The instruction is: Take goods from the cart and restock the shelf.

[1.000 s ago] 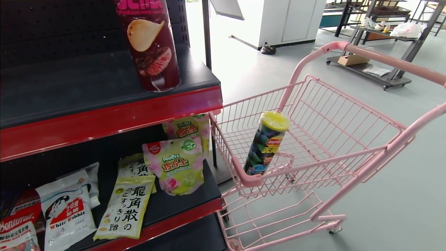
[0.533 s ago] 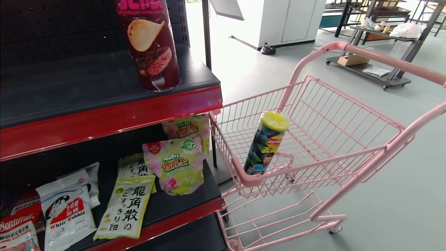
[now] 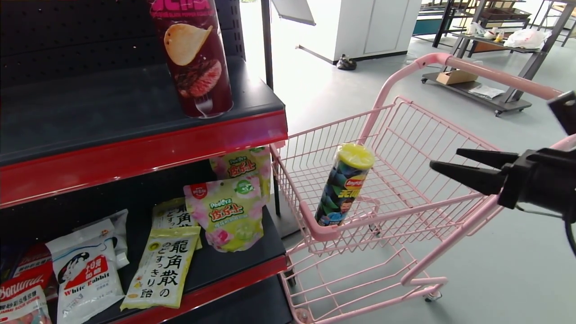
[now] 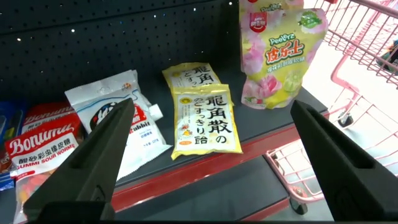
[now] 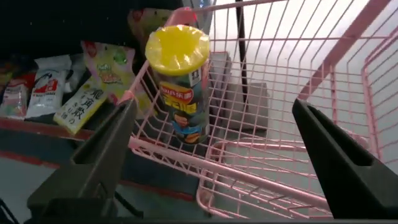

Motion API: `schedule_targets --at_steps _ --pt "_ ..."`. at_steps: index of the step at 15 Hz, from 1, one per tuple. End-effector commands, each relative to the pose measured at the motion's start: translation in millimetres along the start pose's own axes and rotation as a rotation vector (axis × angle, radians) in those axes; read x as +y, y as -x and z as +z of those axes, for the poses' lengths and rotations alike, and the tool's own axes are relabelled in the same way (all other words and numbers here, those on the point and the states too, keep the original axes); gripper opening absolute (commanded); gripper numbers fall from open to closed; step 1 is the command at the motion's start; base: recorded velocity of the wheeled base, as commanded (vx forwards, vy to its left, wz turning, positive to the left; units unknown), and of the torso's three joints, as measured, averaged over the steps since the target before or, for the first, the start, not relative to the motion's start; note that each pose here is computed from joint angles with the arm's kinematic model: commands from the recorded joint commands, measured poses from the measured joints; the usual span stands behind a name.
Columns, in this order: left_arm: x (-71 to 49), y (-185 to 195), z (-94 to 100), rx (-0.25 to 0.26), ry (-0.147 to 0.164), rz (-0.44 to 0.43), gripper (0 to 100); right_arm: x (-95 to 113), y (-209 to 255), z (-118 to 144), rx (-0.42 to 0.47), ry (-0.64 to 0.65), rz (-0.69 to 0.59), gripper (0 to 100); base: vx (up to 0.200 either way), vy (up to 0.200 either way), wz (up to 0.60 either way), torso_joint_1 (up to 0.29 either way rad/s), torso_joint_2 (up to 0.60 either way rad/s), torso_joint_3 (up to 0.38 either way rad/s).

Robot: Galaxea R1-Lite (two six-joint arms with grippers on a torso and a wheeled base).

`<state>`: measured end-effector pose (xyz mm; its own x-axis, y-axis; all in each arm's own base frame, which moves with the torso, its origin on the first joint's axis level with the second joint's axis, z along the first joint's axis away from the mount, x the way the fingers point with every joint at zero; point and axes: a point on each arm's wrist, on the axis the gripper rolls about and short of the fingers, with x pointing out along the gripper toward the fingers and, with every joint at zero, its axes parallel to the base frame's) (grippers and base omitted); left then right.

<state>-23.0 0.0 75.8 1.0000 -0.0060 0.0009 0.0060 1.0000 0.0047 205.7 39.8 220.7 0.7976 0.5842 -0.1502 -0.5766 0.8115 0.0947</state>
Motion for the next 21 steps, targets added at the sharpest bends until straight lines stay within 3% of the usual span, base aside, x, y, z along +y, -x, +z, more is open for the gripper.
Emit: schedule_targets --at_steps 1,4,7,21 --pt "0.0 0 0.0 0.001 0.0 0.0 100 -9 -38 -29 0.134 -0.025 0.071 100 0.0 0.0 0.0 0.0 0.0 0.0" --pt "0.0 0 0.0 0.001 -0.001 0.0 100 5 -57 -46 0.203 -0.007 0.155 100 0.0 0.0 0.0 0.0 0.0 0.0" --pt "0.0 0 0.0 0.001 -0.001 0.0 100 4 -80 -53 0.161 0.029 0.178 100 0.0 0.0 0.0 0.0 0.0 0.0" --pt "0.0 0 0.1 -0.001 -0.001 0.0 100 11 -151 -50 0.143 0.035 0.266 100 0.0 0.0 0.0 0.0 0.0 0.0"
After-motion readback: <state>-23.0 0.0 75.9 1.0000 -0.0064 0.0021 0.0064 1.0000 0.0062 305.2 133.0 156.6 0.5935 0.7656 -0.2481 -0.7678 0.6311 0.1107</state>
